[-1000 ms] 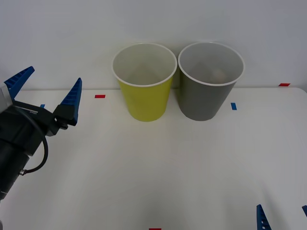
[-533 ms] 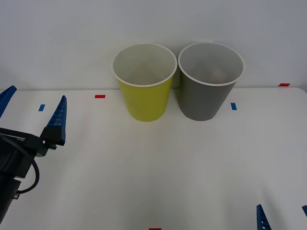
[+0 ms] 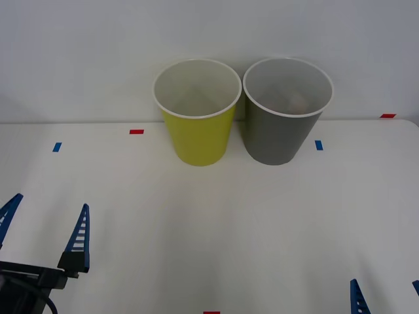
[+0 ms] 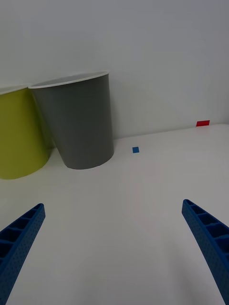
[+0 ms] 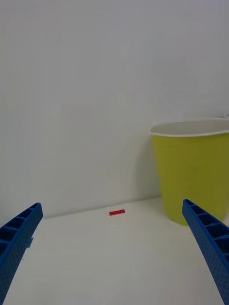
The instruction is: Put cans in the gray bin and PET bottles in the light green bin.
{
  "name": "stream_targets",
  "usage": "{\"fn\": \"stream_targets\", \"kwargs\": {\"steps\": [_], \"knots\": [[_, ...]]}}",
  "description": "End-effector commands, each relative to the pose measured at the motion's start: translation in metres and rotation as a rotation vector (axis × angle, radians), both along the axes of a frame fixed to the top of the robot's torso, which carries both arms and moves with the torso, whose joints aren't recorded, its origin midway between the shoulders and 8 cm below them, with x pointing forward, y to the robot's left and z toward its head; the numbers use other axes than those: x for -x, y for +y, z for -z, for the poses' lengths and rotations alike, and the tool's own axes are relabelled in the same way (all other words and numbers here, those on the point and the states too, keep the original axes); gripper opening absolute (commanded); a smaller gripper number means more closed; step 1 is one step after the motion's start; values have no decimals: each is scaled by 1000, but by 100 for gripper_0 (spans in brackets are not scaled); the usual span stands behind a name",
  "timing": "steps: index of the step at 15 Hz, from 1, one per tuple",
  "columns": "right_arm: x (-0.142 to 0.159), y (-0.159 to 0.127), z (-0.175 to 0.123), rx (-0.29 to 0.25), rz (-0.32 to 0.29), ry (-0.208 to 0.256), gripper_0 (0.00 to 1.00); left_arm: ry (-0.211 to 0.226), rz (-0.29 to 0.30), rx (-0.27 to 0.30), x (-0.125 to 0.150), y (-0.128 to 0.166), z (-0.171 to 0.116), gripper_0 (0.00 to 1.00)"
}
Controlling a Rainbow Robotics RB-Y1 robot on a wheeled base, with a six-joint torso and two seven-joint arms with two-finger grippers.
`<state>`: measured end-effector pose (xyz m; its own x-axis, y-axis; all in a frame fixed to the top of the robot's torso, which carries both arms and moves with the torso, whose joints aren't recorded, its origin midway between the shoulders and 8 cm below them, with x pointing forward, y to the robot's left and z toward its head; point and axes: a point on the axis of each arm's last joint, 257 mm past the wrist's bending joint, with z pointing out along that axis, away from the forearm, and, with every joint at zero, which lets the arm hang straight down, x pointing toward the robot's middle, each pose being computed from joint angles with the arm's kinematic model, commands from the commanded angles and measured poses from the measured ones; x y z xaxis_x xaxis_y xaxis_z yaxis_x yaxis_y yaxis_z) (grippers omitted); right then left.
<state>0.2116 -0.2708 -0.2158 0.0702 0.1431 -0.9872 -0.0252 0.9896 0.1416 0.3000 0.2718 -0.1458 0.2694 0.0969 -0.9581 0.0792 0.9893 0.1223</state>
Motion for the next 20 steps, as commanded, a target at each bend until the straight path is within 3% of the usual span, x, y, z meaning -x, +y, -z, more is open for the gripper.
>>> {"fn": "stream_targets", "kwargs": {"steps": [1,4,8,13,20], "knots": [[0,0,0,0,0,0,100,77,-25,-7,18,2,29,100],[0,0,0,0,0,0,100,164,-56,-24,44,8,53,100],[0,0,0,0,0,0,100,211,-86,-31,71,13,64,100],[0,0,0,0,0,0,100,204,-91,-13,95,10,81,100],[0,0,0,0,0,0,100,205,-98,2,96,13,81,100]]}}
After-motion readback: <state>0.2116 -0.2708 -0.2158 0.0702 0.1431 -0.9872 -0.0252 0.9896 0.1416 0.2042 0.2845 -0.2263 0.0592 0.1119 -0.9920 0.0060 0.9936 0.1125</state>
